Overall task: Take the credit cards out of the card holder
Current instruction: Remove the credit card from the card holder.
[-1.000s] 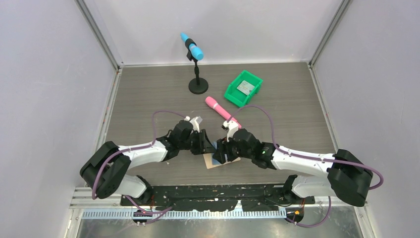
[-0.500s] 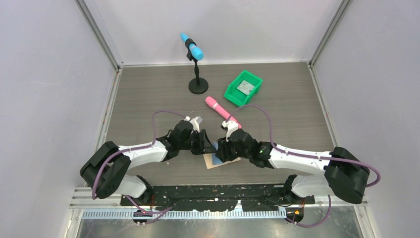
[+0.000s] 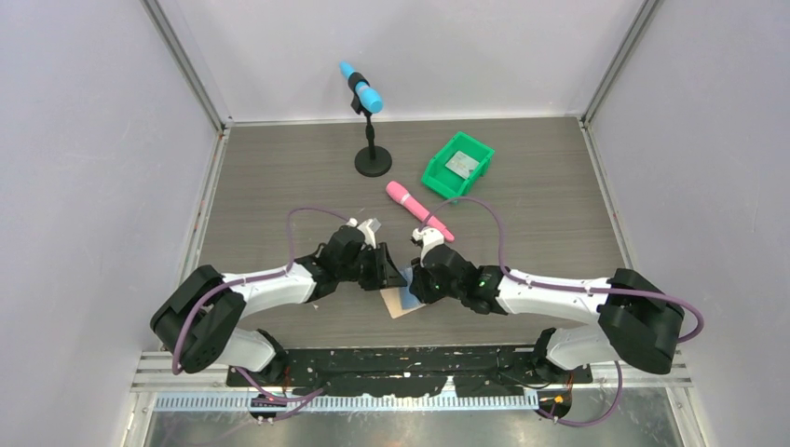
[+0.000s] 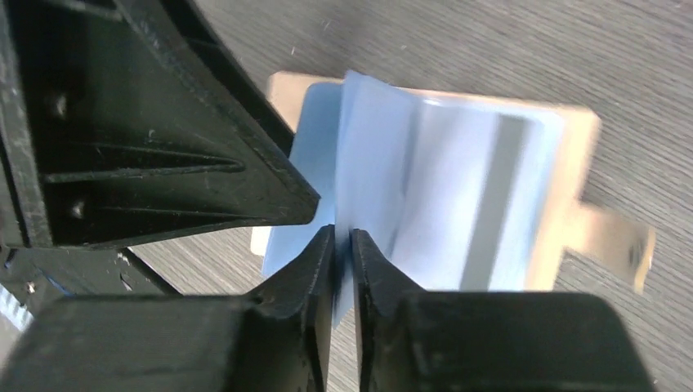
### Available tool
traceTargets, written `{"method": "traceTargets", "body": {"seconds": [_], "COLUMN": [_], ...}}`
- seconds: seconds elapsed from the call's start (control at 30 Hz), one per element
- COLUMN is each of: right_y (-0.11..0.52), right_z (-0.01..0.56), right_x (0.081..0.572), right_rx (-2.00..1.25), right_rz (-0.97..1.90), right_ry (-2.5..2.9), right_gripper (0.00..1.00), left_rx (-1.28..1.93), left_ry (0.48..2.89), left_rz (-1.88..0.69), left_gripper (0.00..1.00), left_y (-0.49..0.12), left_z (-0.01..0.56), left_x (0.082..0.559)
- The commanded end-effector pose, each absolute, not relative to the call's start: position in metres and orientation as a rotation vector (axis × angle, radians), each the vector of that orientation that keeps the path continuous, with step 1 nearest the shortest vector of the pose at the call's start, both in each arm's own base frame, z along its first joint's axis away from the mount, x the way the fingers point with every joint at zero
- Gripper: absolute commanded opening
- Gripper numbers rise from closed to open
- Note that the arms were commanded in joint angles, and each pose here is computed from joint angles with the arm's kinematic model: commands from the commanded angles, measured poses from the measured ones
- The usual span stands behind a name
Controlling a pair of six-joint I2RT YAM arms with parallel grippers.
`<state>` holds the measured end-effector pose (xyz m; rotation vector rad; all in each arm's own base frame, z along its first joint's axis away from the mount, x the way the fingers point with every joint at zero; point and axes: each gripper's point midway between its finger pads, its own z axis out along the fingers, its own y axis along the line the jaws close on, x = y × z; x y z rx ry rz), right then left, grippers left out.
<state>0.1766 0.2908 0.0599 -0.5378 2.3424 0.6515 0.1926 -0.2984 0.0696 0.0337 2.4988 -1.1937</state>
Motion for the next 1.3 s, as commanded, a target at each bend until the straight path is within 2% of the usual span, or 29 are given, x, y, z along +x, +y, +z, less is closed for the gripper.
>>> {"method": "traceTargets", "body": {"seconds": [0.0,0.13,0.3,0.57,0.73,0.83,1.27], "right_y": [0.292,0.29,0.293,0.293,0.287,0.275,0.27], "right_z": [0.076,0.069,0.067,0.072,0.066,0.059,0.055], "right_x": [0.188,0.185,0.184,0.183,0.182,0.183,0.16], "right_rx": [-0.454,-0.44,-0.408,-0.398,-0.343,-0.29,-0.264], "right_rz": [0.655,0.685,0.736,0.748,0.716,0.65,0.735], "right_ry": [2.287,2.322,2.321,2.314,2.359,2.401,2.489], "right_gripper": [0.13,0.06,0.05,0.05,0.11,0.19,0.27], "left_rx": [0.01,-0.035,-0.093,-0.07,-0.046,-0.029,-0.028], "left_ry": [2.481,2.503,2.549,2.487,2.439,2.449,2.457], "left_rz": [-1.085,-0.985,-0.791,-0.847,-0.998,-1.032,-1.11], "left_gripper": [0.34,0.33,0.32,0.34,0.36,0.36,0.38], "left_y": [-0.286,-0.272,-0.243,-0.24,-0.256,-0.263,-0.276], "left_z": [0.073,0.07,0.07,0.099,0.115,0.112,0.09], "left_x": [0.2,0.201,0.199,0.194,0.19,0.188,0.186]}}
